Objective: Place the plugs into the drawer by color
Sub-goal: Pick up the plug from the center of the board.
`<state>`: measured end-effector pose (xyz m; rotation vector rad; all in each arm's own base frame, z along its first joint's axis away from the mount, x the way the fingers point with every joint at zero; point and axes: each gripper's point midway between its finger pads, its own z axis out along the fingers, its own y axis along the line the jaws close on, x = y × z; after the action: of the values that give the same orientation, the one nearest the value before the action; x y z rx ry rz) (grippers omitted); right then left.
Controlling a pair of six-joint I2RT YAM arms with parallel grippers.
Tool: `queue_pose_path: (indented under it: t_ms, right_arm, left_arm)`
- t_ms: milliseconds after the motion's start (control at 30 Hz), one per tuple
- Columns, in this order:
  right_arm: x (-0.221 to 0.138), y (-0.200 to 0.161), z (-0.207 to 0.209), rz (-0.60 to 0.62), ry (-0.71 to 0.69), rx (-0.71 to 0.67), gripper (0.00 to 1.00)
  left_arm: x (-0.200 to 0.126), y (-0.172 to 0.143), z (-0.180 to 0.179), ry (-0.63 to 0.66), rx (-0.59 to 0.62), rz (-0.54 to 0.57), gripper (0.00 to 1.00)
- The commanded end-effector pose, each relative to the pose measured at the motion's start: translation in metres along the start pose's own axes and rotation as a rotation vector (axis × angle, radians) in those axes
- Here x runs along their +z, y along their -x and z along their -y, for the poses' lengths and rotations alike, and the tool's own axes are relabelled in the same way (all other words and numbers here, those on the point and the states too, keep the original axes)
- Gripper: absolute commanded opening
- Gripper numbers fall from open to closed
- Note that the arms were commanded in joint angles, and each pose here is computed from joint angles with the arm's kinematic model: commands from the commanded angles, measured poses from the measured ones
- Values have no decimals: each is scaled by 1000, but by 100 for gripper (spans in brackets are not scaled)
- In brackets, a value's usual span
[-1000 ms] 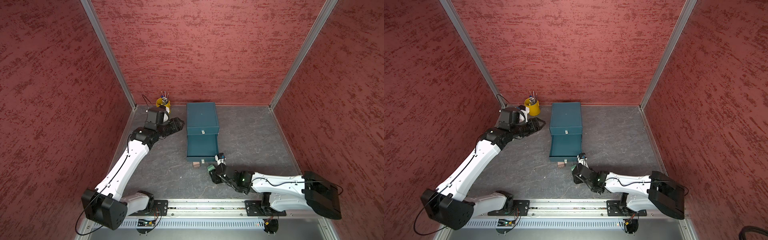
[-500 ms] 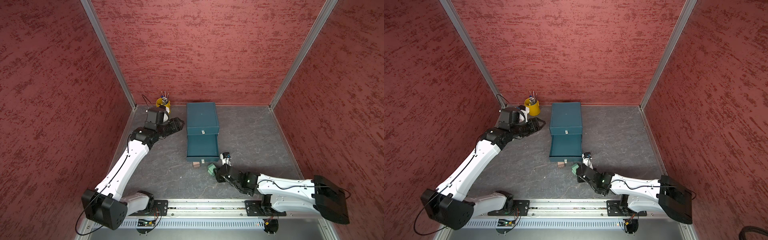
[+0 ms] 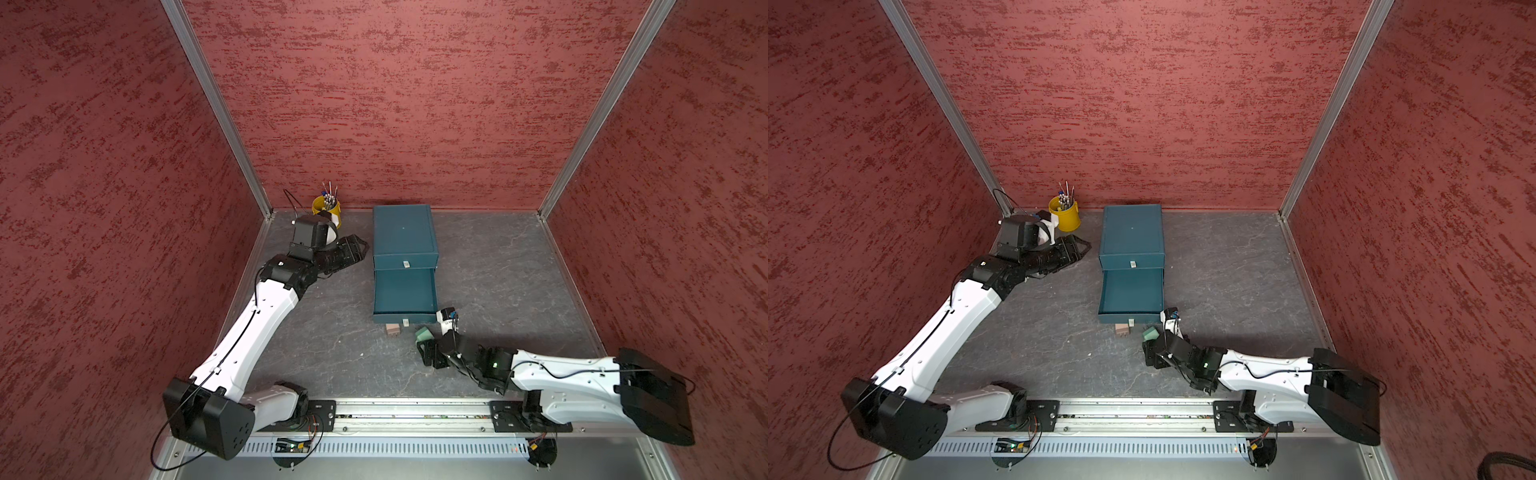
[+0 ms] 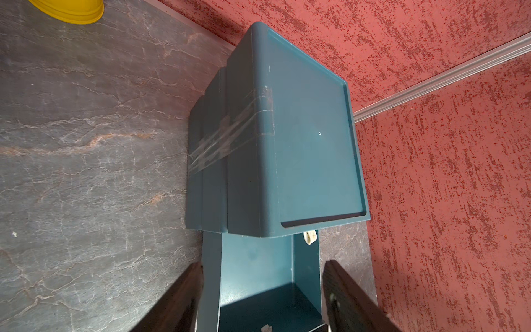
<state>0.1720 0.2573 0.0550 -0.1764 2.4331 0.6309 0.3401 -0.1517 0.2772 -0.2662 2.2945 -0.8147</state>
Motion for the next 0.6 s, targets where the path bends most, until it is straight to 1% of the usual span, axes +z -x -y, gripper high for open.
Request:
queue_pose_path:
  t_ms: [0,33,233,367,433,567]
  right_arm:
    - [7,12,-13,46,16,23,74]
    - [9,14,-10,61,4,36,70]
    - [21,24,-21,122,49,58,61]
    - [22,23,-16,124,32,60,45]
    - [17,22,-9,128,17,73,37]
    - [1,22,7,155,-12,100,23]
  left_arm:
    - [-1,-2,-6,9,-8,-2,70]
    - [0,-1,-6,9,-8,-2,70]
    - [2,-2,-9,15,-12,-4,70]
    - [1,-2,-10,17,-10,-3,70]
    - [1,-1,-11,18,-9,-2,69]
    - [2,-1,-11,16,-9,-1,70]
